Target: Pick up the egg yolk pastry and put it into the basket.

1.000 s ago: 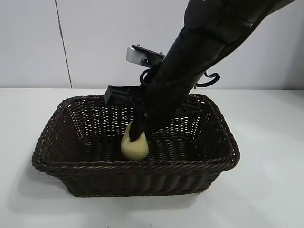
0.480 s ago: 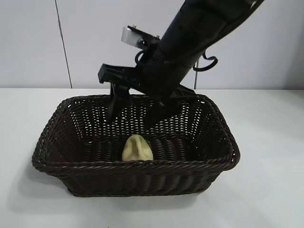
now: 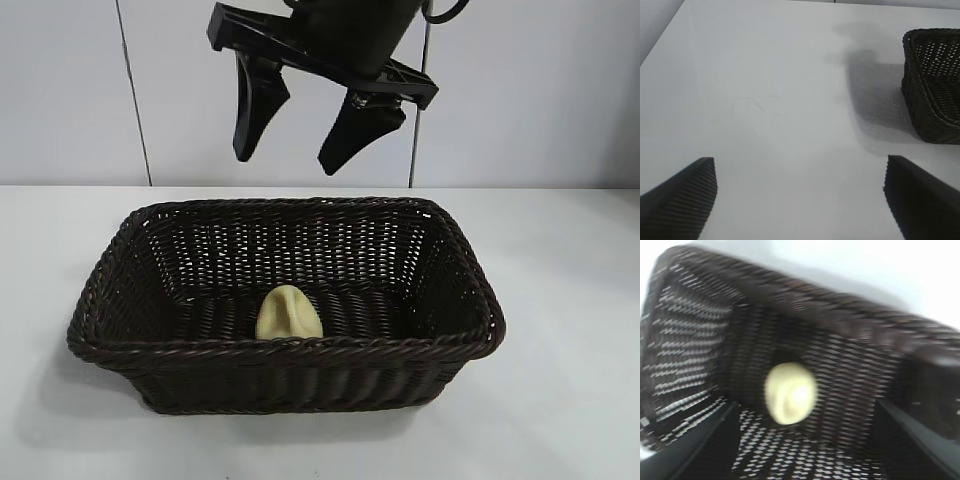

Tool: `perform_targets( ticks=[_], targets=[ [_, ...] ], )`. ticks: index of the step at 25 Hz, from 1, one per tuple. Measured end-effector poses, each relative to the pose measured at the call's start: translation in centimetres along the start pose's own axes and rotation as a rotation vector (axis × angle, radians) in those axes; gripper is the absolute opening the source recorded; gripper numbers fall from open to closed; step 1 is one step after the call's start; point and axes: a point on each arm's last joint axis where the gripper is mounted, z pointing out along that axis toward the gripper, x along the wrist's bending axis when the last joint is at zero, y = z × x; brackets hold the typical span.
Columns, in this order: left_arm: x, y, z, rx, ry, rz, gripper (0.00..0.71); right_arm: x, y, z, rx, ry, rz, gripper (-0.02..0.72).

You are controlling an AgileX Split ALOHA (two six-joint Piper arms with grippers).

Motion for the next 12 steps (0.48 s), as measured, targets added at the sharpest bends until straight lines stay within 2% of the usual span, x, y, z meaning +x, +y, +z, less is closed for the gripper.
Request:
perform_targets(
  ticks=[6, 12],
  targets=[
    [0.0, 0.0, 0.0, 0.0, 0.0, 0.0, 0.658, -6.4, 0.6, -1.1, -0.002, -0.082, 0.124, 0.537],
    [0.0, 0.0, 0.0, 0.0, 0.0, 0.0, 0.658, -13.4, 0.1, -2.7, 0.014, -0.25, 0.214, 0.537]
  ],
)
